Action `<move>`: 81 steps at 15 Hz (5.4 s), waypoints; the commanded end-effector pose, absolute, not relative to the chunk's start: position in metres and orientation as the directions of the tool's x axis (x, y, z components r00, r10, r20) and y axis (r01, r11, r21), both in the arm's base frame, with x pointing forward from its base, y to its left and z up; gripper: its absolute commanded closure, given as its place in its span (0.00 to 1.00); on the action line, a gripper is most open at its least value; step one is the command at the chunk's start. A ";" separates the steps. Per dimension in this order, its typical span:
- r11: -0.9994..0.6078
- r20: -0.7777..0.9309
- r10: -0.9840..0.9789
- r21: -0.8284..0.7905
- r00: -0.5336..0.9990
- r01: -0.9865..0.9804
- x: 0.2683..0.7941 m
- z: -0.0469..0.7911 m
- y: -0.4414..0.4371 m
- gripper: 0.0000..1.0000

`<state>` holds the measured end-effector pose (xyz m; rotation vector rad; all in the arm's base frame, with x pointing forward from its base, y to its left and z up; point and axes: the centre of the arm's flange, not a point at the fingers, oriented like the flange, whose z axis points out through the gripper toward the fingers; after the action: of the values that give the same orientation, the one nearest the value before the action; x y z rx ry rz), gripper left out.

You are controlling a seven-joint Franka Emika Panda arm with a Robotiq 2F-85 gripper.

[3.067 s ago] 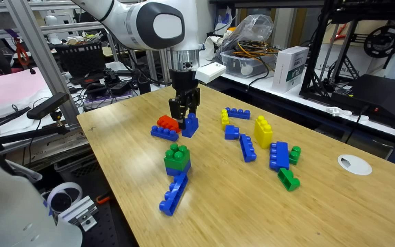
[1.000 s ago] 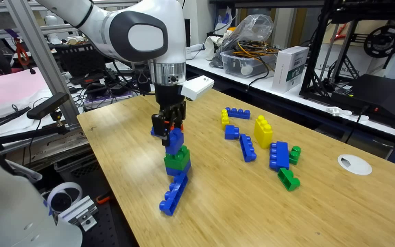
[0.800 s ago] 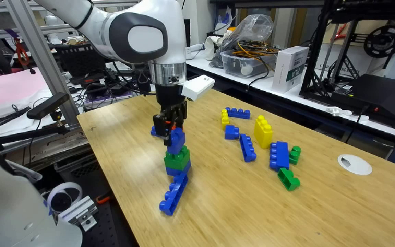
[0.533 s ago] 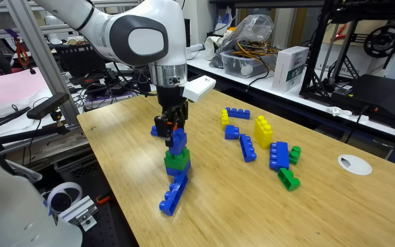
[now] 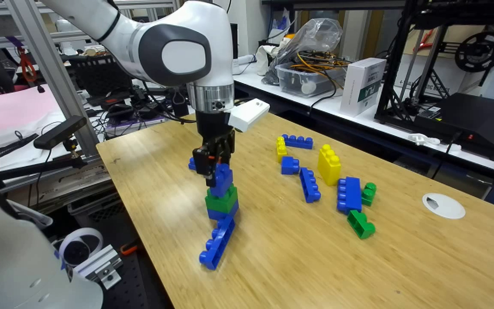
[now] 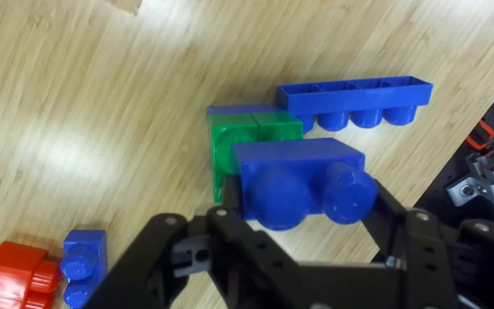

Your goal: Move the blue and green object, then pick up the blue object and put it on the blue and green object

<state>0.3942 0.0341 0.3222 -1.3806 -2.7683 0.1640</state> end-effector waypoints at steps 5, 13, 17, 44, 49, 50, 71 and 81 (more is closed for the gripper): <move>0.626 -0.012 0.776 -0.108 -0.630 0.773 0.398 0.311 0.034 0.55; 0.644 -0.028 0.758 -0.120 -0.651 0.755 0.406 0.302 0.037 0.55; 0.649 -0.025 0.754 -0.134 -0.657 0.749 0.408 0.297 0.037 0.55; 0.670 -0.045 0.732 -0.135 -0.680 0.730 0.411 0.289 0.036 0.06; 0.674 -0.056 0.727 -0.132 -0.684 0.727 0.411 0.296 0.038 0.00; 0.674 -0.065 0.726 -0.130 -0.684 0.727 0.412 0.302 0.038 0.00; 0.629 -0.167 0.767 0.008 -0.619 0.777 0.388 0.426 0.026 0.62; 0.613 -0.075 0.787 -0.022 -0.613 0.790 0.399 0.375 0.019 1.00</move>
<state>0.3939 0.0192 0.3860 -1.4194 -2.8819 0.1371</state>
